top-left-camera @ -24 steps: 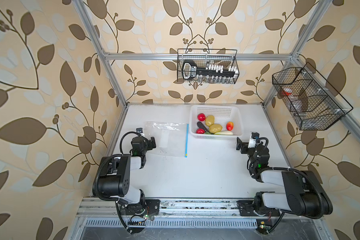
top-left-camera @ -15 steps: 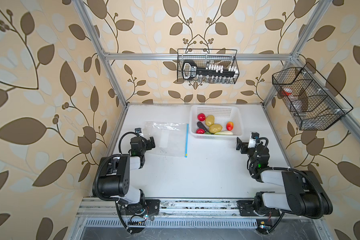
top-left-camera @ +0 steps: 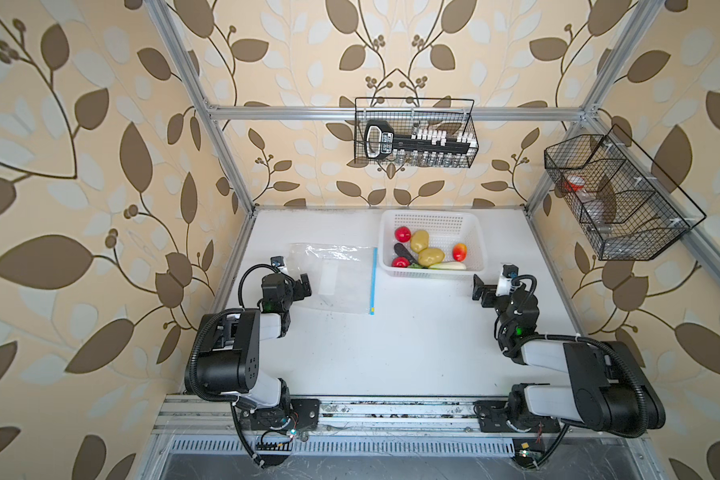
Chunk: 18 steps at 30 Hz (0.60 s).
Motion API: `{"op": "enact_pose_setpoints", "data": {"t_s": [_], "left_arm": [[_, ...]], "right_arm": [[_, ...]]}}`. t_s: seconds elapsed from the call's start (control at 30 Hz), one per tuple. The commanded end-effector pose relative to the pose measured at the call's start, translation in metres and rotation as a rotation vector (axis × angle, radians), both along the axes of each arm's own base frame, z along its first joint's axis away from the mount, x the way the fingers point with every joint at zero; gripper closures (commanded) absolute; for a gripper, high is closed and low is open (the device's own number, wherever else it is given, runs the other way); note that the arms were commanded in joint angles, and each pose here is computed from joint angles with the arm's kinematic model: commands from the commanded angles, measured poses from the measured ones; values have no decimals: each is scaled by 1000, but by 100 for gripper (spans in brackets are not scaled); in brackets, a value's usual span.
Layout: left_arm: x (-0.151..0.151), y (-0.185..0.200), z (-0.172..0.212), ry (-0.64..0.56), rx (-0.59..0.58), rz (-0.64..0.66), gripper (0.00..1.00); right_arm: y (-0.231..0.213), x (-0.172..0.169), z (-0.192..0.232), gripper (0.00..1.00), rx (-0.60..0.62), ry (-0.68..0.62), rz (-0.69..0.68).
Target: Place the food in the zip-top bag and seal the zipper
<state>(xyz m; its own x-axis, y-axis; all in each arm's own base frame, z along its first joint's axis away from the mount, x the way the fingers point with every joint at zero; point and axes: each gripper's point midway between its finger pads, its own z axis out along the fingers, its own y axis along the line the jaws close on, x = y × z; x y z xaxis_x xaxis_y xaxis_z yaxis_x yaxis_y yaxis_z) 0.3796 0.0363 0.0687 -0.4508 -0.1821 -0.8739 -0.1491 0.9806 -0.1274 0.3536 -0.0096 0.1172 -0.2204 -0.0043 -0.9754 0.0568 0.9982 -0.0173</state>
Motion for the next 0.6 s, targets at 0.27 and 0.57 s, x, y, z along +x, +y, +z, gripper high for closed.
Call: {"op": "enact_pose_setpoints", "data": {"t_s": [0.27,0.57], "left_arm": [[3,-2,7,-28,6,-3,1],[5,-6,7,-24,27,-12,1]], "right_arm": [[1,1,1,0,-7,-4,12],[0,1,0,0,-7,-4,9]]}}
